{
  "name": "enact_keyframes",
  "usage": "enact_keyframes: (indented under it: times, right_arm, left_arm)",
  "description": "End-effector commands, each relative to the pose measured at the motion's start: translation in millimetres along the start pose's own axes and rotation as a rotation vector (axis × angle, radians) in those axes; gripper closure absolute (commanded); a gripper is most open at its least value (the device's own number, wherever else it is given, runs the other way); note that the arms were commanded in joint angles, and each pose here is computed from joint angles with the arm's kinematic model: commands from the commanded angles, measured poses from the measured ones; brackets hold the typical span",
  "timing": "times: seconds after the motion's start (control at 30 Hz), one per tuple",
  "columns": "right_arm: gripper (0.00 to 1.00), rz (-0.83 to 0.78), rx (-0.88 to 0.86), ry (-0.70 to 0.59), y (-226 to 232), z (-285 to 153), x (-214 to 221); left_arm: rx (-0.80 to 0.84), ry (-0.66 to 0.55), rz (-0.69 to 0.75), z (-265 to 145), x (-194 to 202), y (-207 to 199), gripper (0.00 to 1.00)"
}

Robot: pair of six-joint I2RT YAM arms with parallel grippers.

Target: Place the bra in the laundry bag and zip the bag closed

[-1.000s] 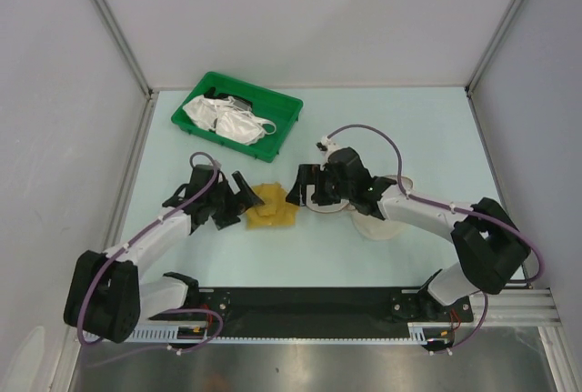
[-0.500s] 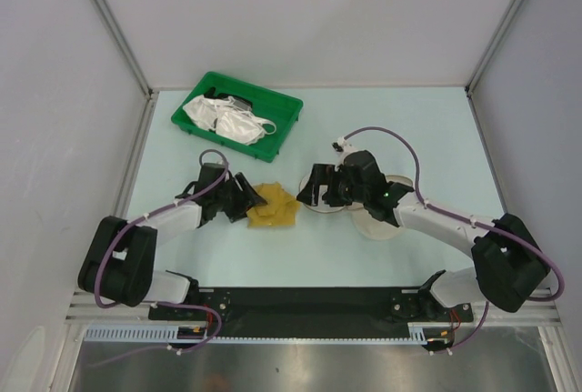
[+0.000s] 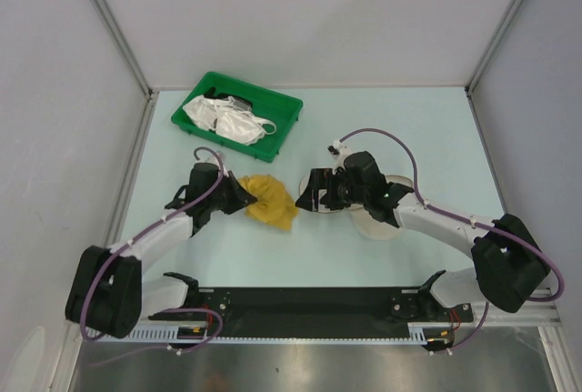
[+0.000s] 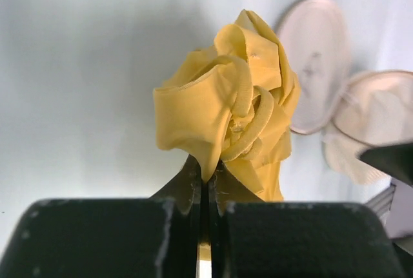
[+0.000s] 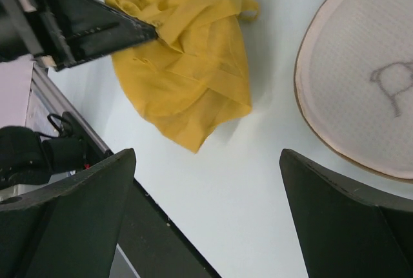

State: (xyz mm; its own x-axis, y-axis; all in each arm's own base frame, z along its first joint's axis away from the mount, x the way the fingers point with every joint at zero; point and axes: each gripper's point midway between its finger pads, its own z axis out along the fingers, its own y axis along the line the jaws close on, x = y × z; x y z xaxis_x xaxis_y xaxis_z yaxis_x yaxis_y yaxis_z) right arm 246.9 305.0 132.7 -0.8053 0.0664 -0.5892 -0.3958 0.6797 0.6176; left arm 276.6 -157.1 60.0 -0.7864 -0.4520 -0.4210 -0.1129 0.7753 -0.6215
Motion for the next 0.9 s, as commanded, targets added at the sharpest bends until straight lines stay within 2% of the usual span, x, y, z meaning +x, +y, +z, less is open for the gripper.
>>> enact_keyframes:
  times: [0.0, 0.4, 0.63, 0.7, 0.83, 0.87]
  right_arm:
    - [0.00, -0.096, -0.107, 0.050, 15, -10, -1]
    - [0.00, -0.249, -0.446, 0.060, 75, -63, 2]
    - [0.00, -0.223, -0.499, 0.115, 83, -76, 31]
    - [0.01, -0.218, -0.513, 0.096, 85, -78, 32]
    - [0.09, -0.175, -0.537, 0.056, 84, -86, 39]
    - [0.16, -0.159, -0.533, 0.046, 83, -86, 37]
  left_arm:
    - [0.170, -0.071, 0.151, -36, -21, -47, 1.00]
    - [0.537, 0.095, 0.502, -102, 42, -139, 1.00]
    - [0.679, 0.127, 0.609, -122, 56, -170, 1.00]
    - [0.727, 0.150, 0.630, -126, 63, -179, 1.00]
    - [0.785, 0.193, 0.668, -131, 77, -190, 1.00]
    - [0.799, 0.205, 0.673, -131, 80, -192, 1.00]
